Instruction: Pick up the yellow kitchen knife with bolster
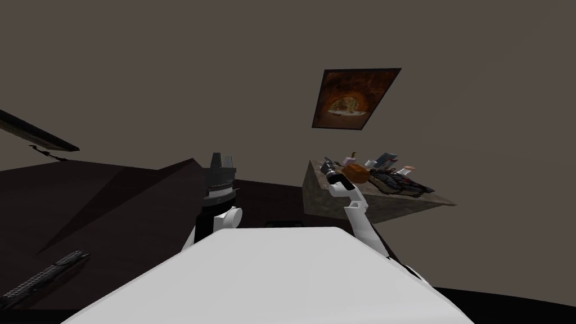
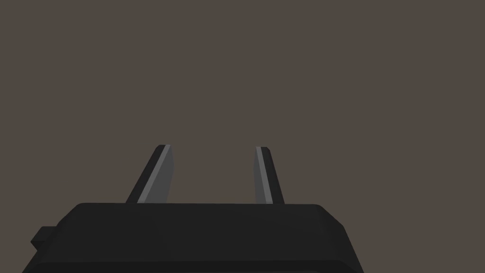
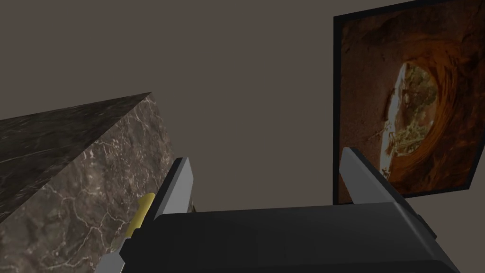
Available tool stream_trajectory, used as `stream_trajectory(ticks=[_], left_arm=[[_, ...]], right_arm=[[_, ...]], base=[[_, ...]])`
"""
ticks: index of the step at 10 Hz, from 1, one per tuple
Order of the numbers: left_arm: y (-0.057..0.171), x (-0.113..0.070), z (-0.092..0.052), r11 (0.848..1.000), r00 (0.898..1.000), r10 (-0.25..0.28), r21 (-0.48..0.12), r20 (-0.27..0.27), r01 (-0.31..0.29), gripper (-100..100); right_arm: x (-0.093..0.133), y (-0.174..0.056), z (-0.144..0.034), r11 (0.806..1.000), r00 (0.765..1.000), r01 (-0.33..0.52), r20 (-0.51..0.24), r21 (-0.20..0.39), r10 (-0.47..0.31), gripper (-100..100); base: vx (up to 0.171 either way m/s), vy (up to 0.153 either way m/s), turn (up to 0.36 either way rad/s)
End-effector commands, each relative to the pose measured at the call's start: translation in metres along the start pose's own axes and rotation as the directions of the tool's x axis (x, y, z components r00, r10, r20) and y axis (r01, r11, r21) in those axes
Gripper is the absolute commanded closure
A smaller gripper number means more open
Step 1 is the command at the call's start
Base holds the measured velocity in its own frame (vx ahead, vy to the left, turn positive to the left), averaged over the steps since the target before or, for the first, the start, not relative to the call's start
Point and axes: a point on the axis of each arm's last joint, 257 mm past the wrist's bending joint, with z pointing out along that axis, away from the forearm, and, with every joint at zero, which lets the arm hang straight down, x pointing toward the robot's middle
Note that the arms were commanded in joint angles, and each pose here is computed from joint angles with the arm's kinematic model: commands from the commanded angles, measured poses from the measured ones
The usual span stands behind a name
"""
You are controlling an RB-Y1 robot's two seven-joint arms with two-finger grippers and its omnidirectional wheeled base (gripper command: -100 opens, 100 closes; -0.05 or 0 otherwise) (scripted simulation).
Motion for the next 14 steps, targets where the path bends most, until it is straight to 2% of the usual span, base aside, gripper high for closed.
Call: stream_trajectory(ticks=[1,3,4,6,7,9,10,12,13,14], left_arm=[[0.0,0.0,0.0,1.0,1.0,0.0,0.0,0.0,0.0,0],[0.0,0.0,0.0,1.0,1.0,0.0,0.0,0.0,0.0,0],[0.0,0.0,0.0,1.0,1.0,0.0,0.0,0.0,0.0,0],[0.0,0.0,0.0,1.0,1.0,0.0,0.0,0.0,0.0,0],[0.0,0.0,0.0,1.0,1.0,0.0,0.0,0.0,0.0,0],[0.0,0.0,0.0,1.0,1.0,0.0,0.0,0.0,0.0,0],[0.0,0.0,0.0,1.0,1.0,0.0,0.0,0.0,0.0,0],[0.0,0.0,0.0,1.0,1.0,0.0,0.0,0.0,0.0,0],[0.0,0.0,0.0,1.0,1.0,0.0,0.0,0.0,0.0,0],[0.0,0.0,0.0,1.0,1.0,0.0,0.0,0.0,0.0,0]], right_arm=[[-0.015,-0.012,0.01,0.998,0.999,-0.027,0.028,0.054,0.026,-100],[-0.018,-0.023,0.009,0.995,0.999,-0.029,0.04,0.095,0.025,-100],[-0.034,-0.029,0.018,0.99,0.996,-0.059,0.069,0.128,0.05,-100],[-0.037,-0.04,0.016,0.983,0.995,-0.062,0.084,0.173,0.048,-100],[-0.055,-0.046,0.022,0.974,0.99,-0.096,0.121,0.204,0.072,-100],[-0.058,-0.058,0.019,0.964,0.988,-0.101,0.137,0.248,0.068,-100],[-0.077,-0.062,0.024,0.952,0.98,-0.138,0.178,0.274,0.091,-100],[-0.08,-0.075,0.02,0.937,0.977,-0.145,0.196,0.317,0.085,-100],[-0.099,-0.078,0.023,0.922,0.965,-0.185,0.241,0.34,0.104,-100],[-0.102,-0.088,0.019,0.909,0.961,-0.193,0.256,0.369,0.1,-100]], base=[[0.046,0.054,-0.105],[0.034,0.052,-0.022],[0.046,0.046,-0.112],[0.038,0.041,-0.022],[0.049,0.052,-0.101],[0.045,0.041,-0.031],[0.068,0.058,-0.086],[0.054,0.041,-0.031],[0.06,0.044,-0.093],[0.07,0.05,-0.071]])
